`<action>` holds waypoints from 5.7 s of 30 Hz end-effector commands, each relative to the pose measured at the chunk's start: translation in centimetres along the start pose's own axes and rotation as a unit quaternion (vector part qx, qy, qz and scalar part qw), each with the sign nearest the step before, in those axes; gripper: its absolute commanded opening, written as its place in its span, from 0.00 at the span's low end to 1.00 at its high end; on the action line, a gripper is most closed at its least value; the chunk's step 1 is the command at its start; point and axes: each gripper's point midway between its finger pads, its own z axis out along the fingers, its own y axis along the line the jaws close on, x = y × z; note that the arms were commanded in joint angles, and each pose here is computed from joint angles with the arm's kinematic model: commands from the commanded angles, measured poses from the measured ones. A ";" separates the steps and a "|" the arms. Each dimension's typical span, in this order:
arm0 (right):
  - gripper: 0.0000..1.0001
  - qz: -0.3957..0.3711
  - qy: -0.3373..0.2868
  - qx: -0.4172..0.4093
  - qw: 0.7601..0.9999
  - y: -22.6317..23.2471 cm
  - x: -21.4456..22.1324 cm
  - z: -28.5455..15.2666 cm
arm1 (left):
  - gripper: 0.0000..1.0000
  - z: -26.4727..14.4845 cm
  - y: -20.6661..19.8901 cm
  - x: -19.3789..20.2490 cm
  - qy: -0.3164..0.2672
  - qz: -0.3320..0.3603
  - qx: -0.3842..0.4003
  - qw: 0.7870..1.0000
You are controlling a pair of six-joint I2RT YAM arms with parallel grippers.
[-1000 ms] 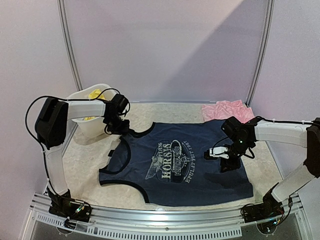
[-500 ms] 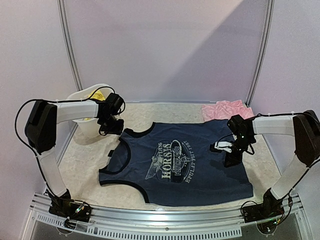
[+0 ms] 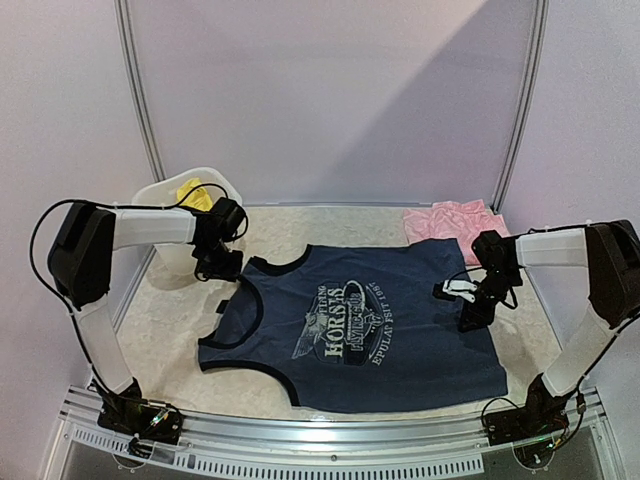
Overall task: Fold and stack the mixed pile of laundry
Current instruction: Smooth out the flattened tank top at the center of the board.
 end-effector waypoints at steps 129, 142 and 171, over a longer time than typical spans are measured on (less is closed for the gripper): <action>0.33 0.059 0.059 -0.068 0.994 1.8 5.6 0.2 | 0.01 -2.6 -14.7 -2.4 0.092 0.182 0.370 0.906; 0.33 0.064 0.065 -0.070 0.993 1.5 5.8 0.8 | 0.11 -2.9 -8.0 -7.2 -0.017 0.054 0.272 0.961; 0.34 0.083 -0.114 -0.026 0.990 -4.6 -5.8 -9.6 | 0.33 -7.3 -2.0 -6.4 -0.053 0.001 0.073 0.996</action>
